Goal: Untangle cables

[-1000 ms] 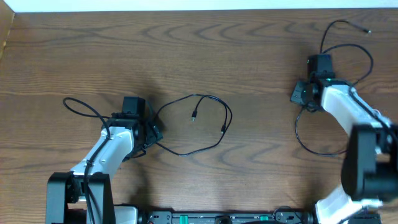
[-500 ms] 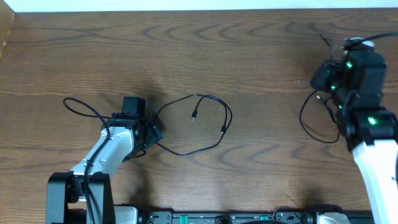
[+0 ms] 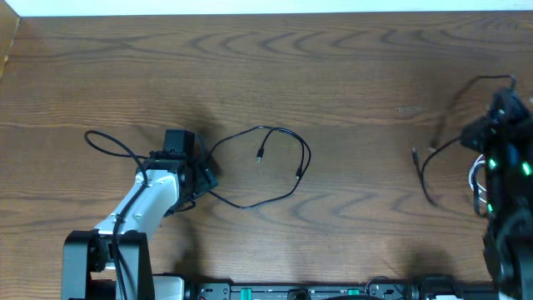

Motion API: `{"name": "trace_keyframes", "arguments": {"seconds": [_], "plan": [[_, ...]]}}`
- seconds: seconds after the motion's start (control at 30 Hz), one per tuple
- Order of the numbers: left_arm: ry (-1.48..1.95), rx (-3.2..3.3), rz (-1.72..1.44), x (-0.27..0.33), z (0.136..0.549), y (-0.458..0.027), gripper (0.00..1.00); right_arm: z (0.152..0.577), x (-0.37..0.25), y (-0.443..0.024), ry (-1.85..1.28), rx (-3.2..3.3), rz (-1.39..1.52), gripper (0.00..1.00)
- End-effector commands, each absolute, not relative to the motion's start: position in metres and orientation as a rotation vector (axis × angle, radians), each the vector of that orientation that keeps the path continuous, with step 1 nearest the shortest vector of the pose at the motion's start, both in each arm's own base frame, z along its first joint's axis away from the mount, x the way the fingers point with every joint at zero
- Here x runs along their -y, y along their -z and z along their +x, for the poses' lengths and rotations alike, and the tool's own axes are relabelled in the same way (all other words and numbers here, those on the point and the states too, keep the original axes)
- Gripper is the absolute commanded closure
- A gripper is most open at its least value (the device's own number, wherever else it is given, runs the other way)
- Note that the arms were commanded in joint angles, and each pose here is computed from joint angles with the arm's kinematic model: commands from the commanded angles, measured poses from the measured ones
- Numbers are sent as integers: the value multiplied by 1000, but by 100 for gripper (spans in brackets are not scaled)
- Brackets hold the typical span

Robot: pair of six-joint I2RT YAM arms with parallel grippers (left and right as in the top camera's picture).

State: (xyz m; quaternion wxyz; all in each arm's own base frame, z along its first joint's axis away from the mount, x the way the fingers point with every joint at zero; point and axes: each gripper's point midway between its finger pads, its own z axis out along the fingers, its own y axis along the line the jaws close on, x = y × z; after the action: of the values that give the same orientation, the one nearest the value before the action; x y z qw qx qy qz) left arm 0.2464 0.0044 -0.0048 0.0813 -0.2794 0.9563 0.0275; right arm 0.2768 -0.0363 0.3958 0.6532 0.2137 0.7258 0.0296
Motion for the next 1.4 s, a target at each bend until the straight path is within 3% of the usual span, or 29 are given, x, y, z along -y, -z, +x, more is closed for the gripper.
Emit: {"name": "trace_keyframes", "arguments": {"seconds": [0.0, 0.23, 0.5, 1.37], "plan": [[-142, -2935, -842, -7, 224, 21, 2, 250, 42, -420, -61, -1551, 488, 99], [-142, -2935, -842, -7, 224, 21, 2, 205, 43, -449, -98, -1414, 478, 99], [-142, -2935, -842, -7, 224, 21, 2, 183, 45, -457, -109, -1362, 476, 99], [-142, -2935, -842, -7, 224, 21, 2, 153, 121, -401, 309, -1373, 927, 99]]}}
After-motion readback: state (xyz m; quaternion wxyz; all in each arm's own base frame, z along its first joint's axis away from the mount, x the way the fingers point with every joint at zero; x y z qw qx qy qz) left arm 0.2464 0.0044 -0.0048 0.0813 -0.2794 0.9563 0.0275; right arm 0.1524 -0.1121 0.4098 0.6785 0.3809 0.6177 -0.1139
